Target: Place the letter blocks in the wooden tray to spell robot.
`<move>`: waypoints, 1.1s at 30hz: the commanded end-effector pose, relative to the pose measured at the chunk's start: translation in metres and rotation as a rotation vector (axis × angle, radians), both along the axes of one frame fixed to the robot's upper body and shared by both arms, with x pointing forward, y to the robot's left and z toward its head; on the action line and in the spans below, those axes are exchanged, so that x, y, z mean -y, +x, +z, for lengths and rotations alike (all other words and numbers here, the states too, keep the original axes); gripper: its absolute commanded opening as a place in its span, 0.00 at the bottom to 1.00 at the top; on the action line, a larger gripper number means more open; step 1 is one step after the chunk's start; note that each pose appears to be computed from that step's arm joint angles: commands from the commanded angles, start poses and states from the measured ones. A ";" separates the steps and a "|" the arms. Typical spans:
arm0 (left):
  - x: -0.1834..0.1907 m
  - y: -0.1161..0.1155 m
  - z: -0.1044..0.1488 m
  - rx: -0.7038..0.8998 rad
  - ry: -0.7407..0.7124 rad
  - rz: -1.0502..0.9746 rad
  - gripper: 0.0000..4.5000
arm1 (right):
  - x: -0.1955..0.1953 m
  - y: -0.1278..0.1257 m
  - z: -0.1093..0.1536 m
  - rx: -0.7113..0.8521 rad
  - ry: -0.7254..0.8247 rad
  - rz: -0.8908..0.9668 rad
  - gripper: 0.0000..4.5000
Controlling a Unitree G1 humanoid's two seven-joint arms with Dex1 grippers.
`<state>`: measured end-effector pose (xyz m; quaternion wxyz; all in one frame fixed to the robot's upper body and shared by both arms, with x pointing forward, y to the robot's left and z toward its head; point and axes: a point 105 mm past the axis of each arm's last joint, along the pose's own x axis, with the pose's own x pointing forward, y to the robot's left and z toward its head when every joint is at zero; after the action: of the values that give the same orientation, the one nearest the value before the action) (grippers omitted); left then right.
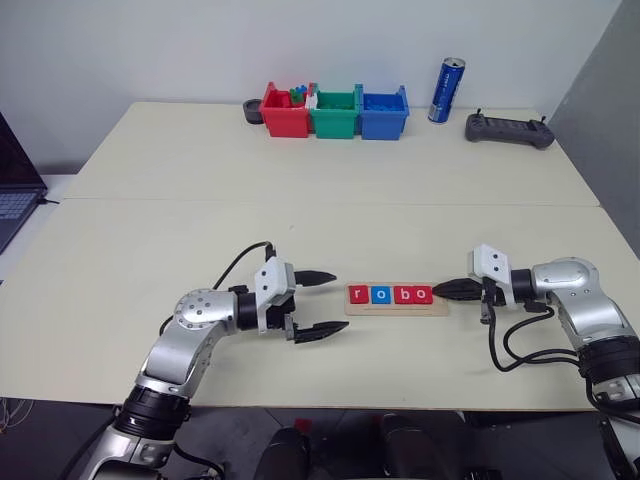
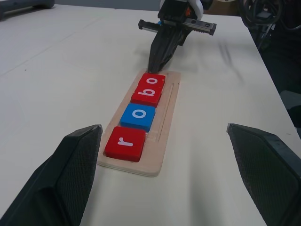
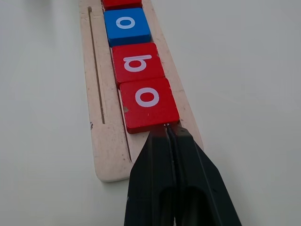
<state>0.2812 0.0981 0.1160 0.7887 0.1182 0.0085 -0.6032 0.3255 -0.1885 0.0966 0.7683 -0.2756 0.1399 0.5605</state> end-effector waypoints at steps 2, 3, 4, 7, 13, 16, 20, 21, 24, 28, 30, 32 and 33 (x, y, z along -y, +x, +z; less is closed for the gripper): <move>0.000 -0.003 0.012 0.039 -0.016 -0.007 1.00 | -0.007 0.001 0.008 0.039 0.004 0.031 0.01; 0.000 -0.002 0.012 0.040 -0.016 -0.007 1.00 | -0.008 0.001 0.008 0.039 0.006 0.034 0.01; 0.000 -0.002 0.012 0.040 -0.016 -0.006 1.00 | -0.009 0.001 0.008 0.038 0.006 0.037 0.01; 0.000 -0.001 0.012 0.041 -0.016 -0.003 1.00 | -0.012 0.001 0.008 0.038 0.010 0.043 0.01; -0.001 -0.001 0.013 0.042 -0.015 0.001 1.00 | -0.016 0.002 0.008 0.038 0.016 0.050 0.01; -0.001 -0.001 0.012 0.040 -0.015 0.001 1.00 | -0.018 0.003 0.008 0.039 0.019 0.053 0.01; -0.001 -0.003 0.011 0.036 -0.014 -0.001 1.00 | -0.018 0.004 0.011 0.044 0.028 0.052 0.01; -0.001 -0.003 0.010 0.035 -0.013 -0.001 1.00 | -0.018 0.004 0.012 0.044 0.029 0.051 0.01; -0.001 -0.003 0.010 0.033 -0.013 -0.004 1.00 | -0.014 0.004 0.016 0.046 0.028 0.043 0.01; 0.002 -0.003 0.010 0.034 -0.017 -0.009 1.00 | -0.007 0.000 0.025 0.054 0.030 0.032 0.01; 0.002 -0.002 0.011 0.035 -0.019 -0.012 1.00 | -0.003 -0.004 0.034 0.061 0.032 0.019 0.01; 0.003 -0.002 0.010 0.034 -0.020 -0.015 1.00 | 0.003 -0.009 0.043 0.070 0.041 -0.012 0.01; 0.004 -0.002 0.010 0.034 -0.021 -0.018 1.00 | 0.005 -0.011 0.047 0.074 0.052 -0.033 0.01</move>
<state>0.2812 0.0978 0.1151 0.7900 0.1152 0.0122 -0.6020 0.3159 -0.1918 0.1245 0.7771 -0.2767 0.1275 0.5508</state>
